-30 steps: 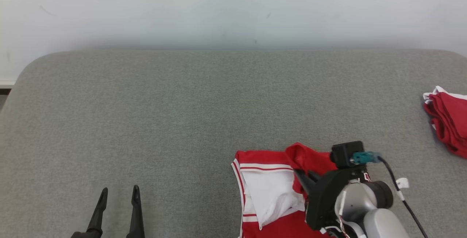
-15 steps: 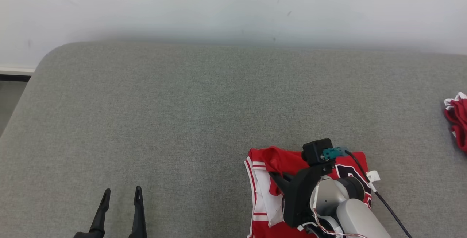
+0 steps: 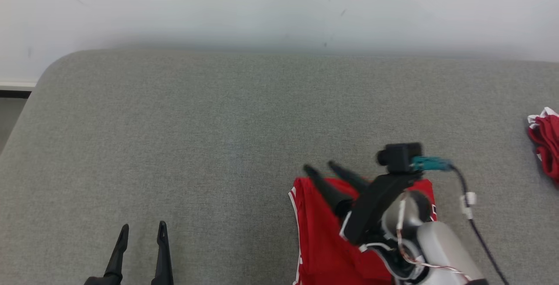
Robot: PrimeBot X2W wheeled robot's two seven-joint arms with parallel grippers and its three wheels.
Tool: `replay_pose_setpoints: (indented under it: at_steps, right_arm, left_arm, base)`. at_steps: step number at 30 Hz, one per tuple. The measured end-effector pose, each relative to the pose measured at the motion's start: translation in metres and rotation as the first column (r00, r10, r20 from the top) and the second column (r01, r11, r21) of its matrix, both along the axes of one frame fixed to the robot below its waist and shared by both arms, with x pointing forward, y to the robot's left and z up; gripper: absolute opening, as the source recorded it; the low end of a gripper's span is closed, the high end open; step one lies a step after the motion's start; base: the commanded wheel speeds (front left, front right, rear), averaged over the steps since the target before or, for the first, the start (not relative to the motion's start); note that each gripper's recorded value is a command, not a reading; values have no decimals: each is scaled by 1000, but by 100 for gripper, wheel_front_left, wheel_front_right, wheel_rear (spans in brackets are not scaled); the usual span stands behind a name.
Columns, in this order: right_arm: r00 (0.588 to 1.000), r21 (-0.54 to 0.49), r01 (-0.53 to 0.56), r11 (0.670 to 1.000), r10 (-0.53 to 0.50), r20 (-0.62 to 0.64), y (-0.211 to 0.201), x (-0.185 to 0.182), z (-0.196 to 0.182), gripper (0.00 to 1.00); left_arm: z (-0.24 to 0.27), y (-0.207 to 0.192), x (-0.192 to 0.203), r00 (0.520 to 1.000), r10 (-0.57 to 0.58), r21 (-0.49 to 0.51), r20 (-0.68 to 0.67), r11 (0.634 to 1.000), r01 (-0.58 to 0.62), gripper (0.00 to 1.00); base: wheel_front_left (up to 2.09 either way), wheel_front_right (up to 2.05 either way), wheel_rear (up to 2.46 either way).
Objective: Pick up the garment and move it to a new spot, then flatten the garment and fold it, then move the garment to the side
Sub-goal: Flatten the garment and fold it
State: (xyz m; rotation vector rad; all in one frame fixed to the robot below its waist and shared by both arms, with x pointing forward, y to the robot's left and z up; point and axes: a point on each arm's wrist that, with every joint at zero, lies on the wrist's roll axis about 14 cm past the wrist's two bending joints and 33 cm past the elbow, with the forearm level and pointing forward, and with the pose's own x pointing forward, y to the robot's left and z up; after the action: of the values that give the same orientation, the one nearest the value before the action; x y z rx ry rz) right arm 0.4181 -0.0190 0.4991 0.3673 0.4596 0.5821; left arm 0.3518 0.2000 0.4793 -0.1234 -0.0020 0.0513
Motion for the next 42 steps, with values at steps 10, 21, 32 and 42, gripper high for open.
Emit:
replay_pose_setpoints:
  at_steps: [10, 21, 32, 42]
  right_arm:
    - [916, -183, 395, 900, -372, 149, -138, 3, 11, 100]
    - [805, -307, 592, 745, -534, 258, -215, -36, -17, 100]
    - [787, -258, 611, 748, -537, 303, -209, -70, -47, 100]
    - [803, -243, 578, 779, -490, 339, -191, -65, -37, 100]
  left_arm:
    - [5, -8, 3, 1000, -23, -4, 17, 1000, 23, 100]
    - [8, -14, 3, 999, -44, -7, 27, 999, 44, 100]
    - [12, -14, -3, 998, -42, -2, 41, 999, 42, 100]
    - [15, -14, -6, 998, -46, 0, 48, 999, 46, 100]
  base:
    - [0, 0, 0]
    - [0, 0, 0]
    - [0, 0, 0]
    - [0, 0, 0]
